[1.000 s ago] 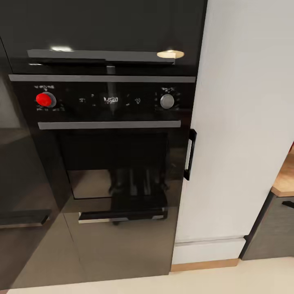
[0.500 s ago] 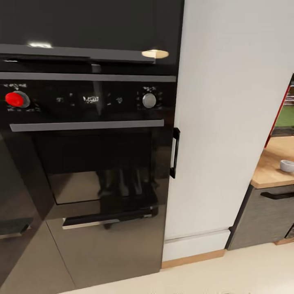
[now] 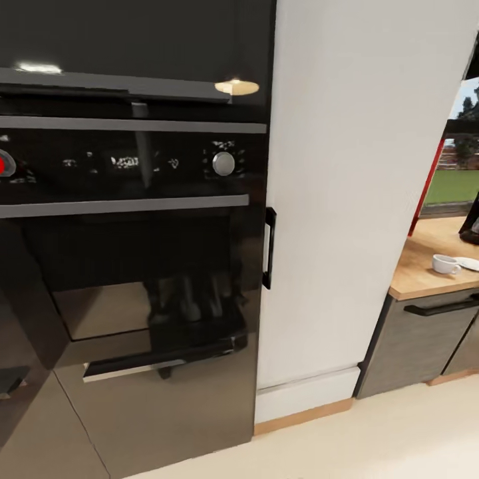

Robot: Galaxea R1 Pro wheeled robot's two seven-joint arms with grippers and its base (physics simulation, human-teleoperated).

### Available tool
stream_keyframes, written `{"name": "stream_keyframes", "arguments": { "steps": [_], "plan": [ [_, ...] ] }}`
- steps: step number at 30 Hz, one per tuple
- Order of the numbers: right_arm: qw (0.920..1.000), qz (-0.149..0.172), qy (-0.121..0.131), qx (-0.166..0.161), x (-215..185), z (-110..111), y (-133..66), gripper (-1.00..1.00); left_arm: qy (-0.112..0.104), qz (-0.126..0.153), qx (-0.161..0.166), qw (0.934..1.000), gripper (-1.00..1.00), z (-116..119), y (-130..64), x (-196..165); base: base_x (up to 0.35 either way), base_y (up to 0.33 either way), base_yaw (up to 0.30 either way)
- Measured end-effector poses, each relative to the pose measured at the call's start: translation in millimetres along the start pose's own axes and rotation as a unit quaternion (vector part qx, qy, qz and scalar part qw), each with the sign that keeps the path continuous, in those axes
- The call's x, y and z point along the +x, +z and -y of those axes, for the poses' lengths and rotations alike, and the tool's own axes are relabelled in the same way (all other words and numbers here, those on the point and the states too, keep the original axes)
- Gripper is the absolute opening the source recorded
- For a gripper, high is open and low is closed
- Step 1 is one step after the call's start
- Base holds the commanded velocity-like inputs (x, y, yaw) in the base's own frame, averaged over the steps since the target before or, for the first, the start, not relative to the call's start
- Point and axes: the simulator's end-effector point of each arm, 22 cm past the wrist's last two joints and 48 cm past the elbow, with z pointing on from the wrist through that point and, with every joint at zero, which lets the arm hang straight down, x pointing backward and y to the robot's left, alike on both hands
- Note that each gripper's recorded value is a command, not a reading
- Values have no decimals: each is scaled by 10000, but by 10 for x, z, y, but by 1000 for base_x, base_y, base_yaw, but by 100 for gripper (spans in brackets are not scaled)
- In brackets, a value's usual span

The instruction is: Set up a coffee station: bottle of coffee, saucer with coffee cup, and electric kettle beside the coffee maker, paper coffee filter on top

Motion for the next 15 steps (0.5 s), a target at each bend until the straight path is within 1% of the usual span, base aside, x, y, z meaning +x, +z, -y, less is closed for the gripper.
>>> {"name": "stream_keyframes", "arguments": {
  "steps": [15],
  "plan": [
    [10000,-18,7,-8,-7,-18,-247,100,-23,-14,-22,10000,100,-16,-248,16,0,0,-296]
  ]
}}
